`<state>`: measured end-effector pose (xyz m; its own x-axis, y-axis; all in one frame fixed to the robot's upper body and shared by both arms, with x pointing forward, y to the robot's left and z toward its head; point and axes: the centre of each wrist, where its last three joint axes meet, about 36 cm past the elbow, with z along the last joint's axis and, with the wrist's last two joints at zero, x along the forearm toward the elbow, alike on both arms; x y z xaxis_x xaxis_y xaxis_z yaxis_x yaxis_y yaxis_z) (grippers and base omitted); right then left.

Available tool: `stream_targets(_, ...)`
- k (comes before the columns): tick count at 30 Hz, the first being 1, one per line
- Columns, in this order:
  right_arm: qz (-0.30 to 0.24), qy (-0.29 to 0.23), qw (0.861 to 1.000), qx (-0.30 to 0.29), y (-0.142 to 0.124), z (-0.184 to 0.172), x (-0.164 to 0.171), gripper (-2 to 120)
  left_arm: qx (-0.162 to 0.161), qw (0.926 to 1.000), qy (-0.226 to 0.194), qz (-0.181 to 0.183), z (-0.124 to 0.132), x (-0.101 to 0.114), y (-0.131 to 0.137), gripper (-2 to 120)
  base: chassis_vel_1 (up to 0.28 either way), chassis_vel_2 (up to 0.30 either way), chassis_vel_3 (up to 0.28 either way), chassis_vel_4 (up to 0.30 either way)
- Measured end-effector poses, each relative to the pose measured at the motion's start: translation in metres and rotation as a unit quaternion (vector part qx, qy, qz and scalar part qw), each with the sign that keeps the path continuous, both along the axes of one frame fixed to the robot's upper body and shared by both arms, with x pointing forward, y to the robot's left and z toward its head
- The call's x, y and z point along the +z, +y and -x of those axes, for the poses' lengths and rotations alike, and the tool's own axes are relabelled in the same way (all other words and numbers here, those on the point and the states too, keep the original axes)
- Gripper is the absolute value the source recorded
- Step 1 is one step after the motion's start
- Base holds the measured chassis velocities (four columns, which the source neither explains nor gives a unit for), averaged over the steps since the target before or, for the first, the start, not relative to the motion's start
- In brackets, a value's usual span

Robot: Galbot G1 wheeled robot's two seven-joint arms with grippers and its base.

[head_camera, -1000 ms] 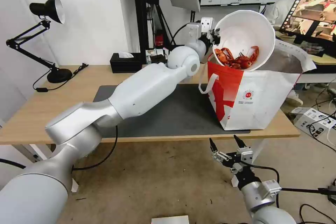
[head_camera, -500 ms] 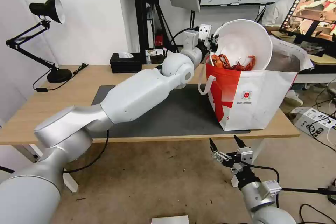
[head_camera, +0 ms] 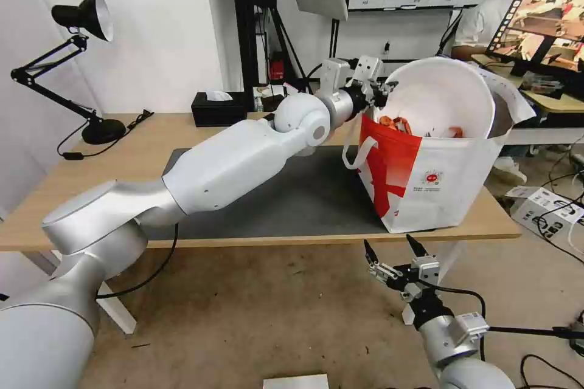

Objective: Pick up the trash from the table and place it into the takeout bag.

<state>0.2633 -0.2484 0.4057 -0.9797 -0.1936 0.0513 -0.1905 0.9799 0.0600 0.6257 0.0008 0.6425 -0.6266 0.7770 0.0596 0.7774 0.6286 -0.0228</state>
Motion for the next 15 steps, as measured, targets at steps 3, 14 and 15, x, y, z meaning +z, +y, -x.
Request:
stream_targets(3, 0.0, 0.0, 1.0, 0.0, 0.0, 0.0, 0.0, 100, -0.003, 1.0, 0.001, -0.006, 0.002, -0.006, -0.004, 0, 0.0, 0.0, 0.0, 0.0)
stream_targets(14, 0.0, 0.0, 1.0, 0.0, 0.0, 0.0, 0.0, 100, -0.006, 0.9997, -0.002, -0.022, 0.004, -0.013, -0.01, 30, 0.0, 0.0, 0.0, 0.0)
stream_targets(15, 0.0, 0.0, 1.0, 0.0, 0.0, 0.0, 0.0, 100, -0.006, 0.9997, -0.002, -0.022, 0.004, -0.013, -0.01, 30, 0.0, 0.0, 0.0, 0.0)
